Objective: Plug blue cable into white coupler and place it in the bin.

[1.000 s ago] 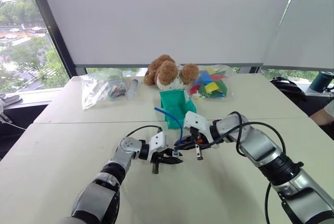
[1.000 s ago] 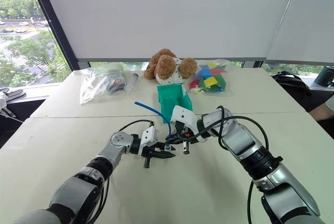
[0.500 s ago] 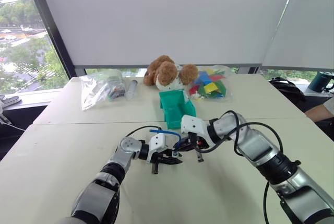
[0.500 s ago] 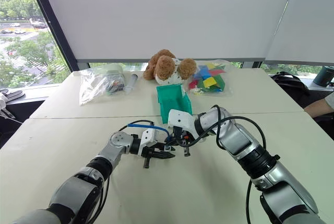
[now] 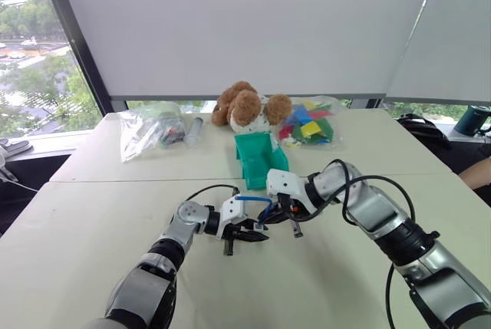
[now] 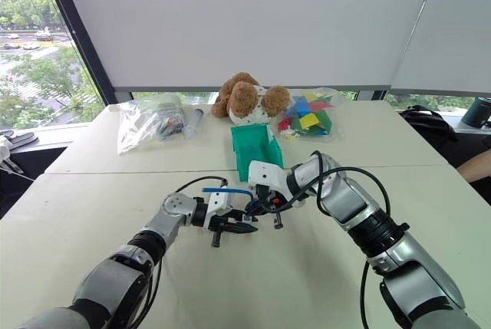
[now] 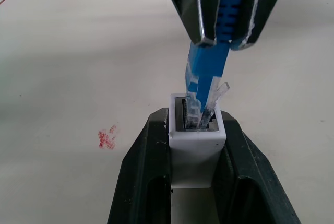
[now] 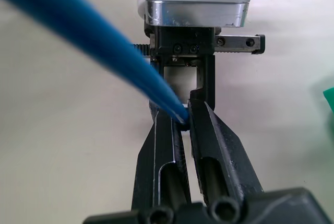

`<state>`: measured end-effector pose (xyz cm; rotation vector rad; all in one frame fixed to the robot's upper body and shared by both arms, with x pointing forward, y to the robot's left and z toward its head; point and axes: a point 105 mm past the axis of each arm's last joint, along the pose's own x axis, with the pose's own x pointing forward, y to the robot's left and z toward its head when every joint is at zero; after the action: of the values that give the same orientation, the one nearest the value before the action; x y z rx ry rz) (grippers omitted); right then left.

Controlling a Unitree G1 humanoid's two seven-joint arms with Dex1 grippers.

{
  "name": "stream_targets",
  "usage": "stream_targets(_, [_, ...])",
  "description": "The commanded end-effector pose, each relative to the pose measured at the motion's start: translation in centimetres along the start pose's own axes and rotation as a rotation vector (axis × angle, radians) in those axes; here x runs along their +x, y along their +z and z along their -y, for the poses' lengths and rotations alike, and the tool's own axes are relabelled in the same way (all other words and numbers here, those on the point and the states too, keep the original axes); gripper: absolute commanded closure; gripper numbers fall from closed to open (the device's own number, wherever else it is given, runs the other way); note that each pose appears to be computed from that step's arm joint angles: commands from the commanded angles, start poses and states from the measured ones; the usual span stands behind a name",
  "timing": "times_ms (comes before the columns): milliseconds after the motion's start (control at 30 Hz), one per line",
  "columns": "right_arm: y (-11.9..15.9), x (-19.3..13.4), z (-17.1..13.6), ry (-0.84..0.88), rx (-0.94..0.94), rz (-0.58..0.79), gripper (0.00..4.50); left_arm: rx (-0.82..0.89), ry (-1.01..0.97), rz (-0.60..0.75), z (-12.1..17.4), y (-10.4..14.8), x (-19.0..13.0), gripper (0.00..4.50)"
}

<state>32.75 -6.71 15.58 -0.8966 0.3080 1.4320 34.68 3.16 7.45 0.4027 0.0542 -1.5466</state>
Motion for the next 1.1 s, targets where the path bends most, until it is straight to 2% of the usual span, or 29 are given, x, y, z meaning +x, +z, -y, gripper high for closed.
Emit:
stream_targets(33, [-1.0,1.8,-0.9,0.073,0.018,-0.041,4.50,-0.021,-0.015,-0.015,0.5,-0.7,0.2,4.09])
stream_targets(200, [-1.7,3.7,-1.5,0.129,0.039,-0.053,4.50,-0.021,-0.012,-0.015,0.6,-0.7,0.2,4.09])
stream_targets(500, [-5.8,6.9,-5.8,0.281,0.167,-0.115,4.50,-0.034,0.018,0.002,0.4,-0.7,-0.2,4.09])
stream_targets(733, [-8.7,8.3,-6.7,0.275,0.220,-0.172,4.50,-0.044,0.013,0.017,0.6,-0.7,-0.5,4.09])
stream_targets(1000, [-9.9,9.2,-7.7,0.294,0.218,-0.203,4.50,-0.042,0.017,0.019,0.6,-0.6,-0.7,4.09])
stream_targets(1100, [-8.3,9.1,-7.1,0.276,0.273,-0.117,4.50,-0.036,0.020,-0.016,0.5,-1.1,-1.3,4.09])
